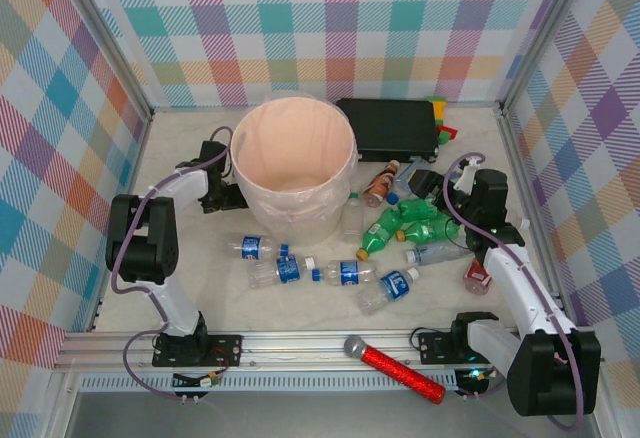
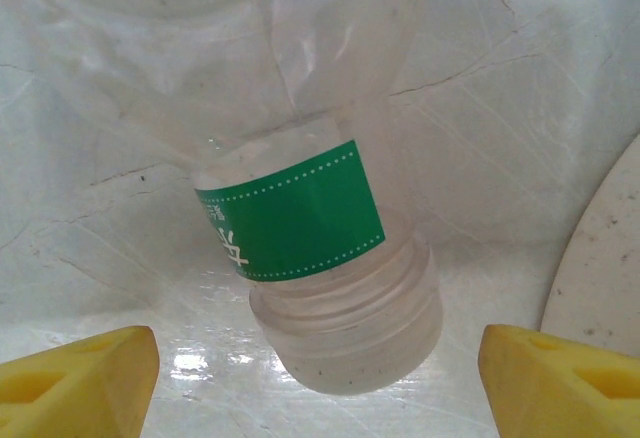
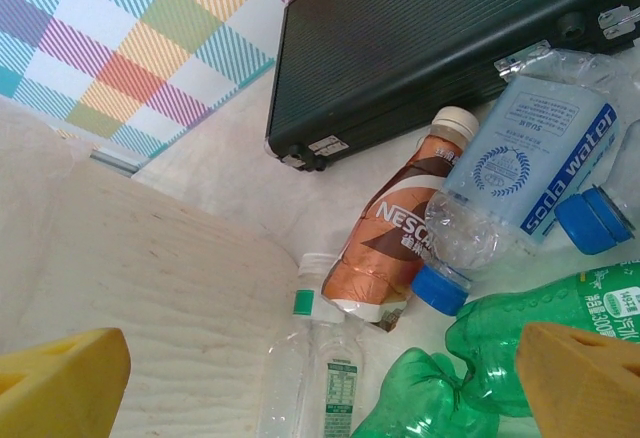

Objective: Put the plastic bottles in the bin

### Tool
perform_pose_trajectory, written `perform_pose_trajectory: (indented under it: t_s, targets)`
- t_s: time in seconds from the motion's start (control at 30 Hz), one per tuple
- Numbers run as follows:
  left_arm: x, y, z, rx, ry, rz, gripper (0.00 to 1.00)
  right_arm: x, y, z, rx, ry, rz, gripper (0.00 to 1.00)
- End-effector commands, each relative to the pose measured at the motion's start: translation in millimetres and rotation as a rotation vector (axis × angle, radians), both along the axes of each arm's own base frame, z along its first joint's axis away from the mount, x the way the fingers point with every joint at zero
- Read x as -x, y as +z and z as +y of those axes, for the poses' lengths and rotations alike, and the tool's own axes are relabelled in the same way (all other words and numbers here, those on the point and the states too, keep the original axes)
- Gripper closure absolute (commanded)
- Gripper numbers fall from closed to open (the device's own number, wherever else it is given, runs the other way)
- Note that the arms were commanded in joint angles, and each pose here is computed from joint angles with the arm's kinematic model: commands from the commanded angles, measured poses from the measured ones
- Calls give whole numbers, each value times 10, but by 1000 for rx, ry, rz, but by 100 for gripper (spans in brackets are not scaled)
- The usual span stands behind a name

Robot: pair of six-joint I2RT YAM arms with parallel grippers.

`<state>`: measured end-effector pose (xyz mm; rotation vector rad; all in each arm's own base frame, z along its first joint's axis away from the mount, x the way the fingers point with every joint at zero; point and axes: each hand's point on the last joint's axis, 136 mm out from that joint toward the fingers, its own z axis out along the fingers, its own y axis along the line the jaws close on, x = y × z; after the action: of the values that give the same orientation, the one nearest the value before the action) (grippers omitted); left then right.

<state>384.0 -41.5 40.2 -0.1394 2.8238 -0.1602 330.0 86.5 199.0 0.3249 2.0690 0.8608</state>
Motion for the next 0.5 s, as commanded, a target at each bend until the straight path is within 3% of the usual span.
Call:
perform_pose_trajectory:
  t_s: [0.0, 0.13, 0.47]
  targets:
    - [-38, 51, -22, 31, 7, 4, 18, -34, 104, 33, -14, 7, -20, 1]
    - [-31, 40, -15, 27, 10, 8, 29, -34, 108, 33, -17, 6, -20, 1]
    - [-137, -4, 145, -39, 88, 4, 36, -26, 101, 54, -20, 11, -18, 1]
